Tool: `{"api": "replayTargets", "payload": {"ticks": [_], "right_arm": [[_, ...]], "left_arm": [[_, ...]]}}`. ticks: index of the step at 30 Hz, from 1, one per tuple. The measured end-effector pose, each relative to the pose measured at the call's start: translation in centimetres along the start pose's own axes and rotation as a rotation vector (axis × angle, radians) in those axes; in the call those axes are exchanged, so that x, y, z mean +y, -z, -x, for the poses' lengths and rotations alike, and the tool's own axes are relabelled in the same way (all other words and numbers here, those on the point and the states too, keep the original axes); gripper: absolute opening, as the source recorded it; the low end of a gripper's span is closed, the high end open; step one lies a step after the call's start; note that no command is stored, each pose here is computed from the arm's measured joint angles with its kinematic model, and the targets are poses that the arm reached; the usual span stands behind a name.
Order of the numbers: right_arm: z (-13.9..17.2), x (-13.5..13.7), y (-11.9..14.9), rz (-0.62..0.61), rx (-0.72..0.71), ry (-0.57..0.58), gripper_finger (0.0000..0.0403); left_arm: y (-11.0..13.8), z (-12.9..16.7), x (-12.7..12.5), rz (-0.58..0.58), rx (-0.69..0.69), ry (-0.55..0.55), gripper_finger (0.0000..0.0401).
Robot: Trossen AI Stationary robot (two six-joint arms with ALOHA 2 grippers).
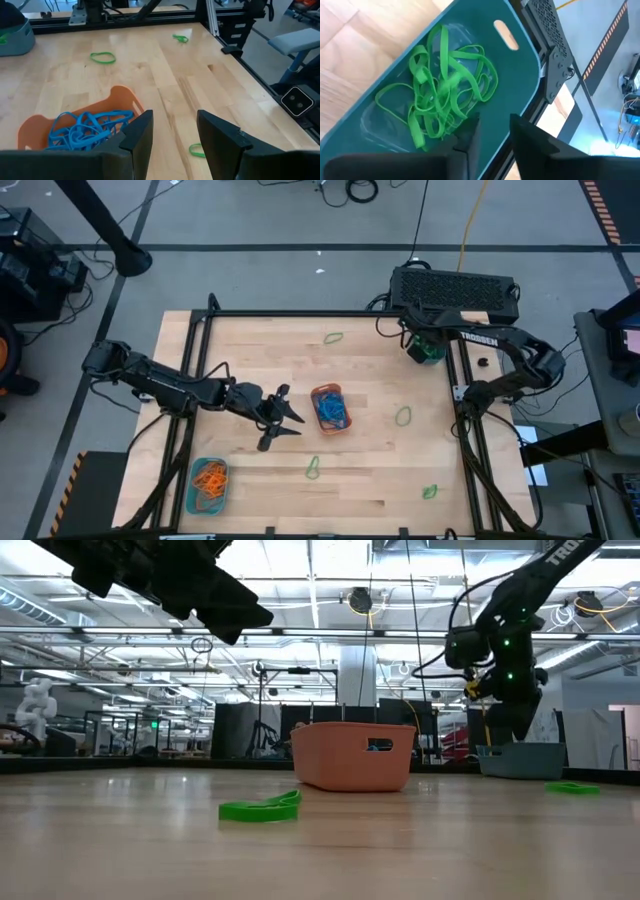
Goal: Sort rubber bands into baskets
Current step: Put the green rubber band into the blue bin
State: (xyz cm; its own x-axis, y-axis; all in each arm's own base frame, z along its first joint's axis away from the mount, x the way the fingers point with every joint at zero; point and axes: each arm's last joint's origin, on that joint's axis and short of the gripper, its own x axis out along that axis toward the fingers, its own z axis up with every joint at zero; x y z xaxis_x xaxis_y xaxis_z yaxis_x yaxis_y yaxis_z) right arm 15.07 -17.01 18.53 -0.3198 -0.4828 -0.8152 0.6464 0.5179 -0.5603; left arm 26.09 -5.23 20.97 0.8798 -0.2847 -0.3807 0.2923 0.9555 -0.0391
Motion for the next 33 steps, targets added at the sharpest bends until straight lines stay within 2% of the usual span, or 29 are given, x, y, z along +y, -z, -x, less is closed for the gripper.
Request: {"api": "replayTargets", "payload": {"ticks": [6,10,12,14,18,21,24,30,33], "right_arm": [[1.0,-0.6,0.5,-0.003,-0.027,-0.012,0.0139],[2.6,-1.1,1.2,0.005,-0.013,-0.115,0.0156],[3.6,-1.4,1.3,-0.013,-0.012,-0.202,0.0159],[4.7,-1.6,1.3,-0.051,-0.019,-0.335,0.0160],[7.1,-0.9,1.1,-0.078,-0.085,-0.685,0.0157],[9.3,0.7,1.0,-0.010,-0.186,-0.913,0.0153],[11.7,2.7,1.2,0.082,-0.293,-1.061,0.0151],[17.0,7.7,2.8,0.303,-0.519,-1.222,0.0150],[19.2,10.4,4.4,0.420,-0.634,-1.232,0.0150]], "left_arm": [[0.0,0.0,0.0,0.000,0.000,0.000,0.0160],[0.0,0.0,0.0,0.000,0.000,-0.001,0.0160],[0.0,0.0,0.0,0.000,0.000,-0.002,0.0160],[0.0,0.0,0.0,0.000,0.000,-0.001,0.0160],[0.0,0.0,0.0,0.001,0.001,-0.002,0.0160],[0.0,0.0,0.0,0.001,0.001,-0.001,0.0160],[0.1,0.0,-0.4,-0.003,0.009,0.032,0.0160],[0.5,-1.0,-2.6,-0.035,0.011,0.134,0.0160],[0.9,-2.3,-4.4,-0.023,0.055,0.146,0.0160]]}}
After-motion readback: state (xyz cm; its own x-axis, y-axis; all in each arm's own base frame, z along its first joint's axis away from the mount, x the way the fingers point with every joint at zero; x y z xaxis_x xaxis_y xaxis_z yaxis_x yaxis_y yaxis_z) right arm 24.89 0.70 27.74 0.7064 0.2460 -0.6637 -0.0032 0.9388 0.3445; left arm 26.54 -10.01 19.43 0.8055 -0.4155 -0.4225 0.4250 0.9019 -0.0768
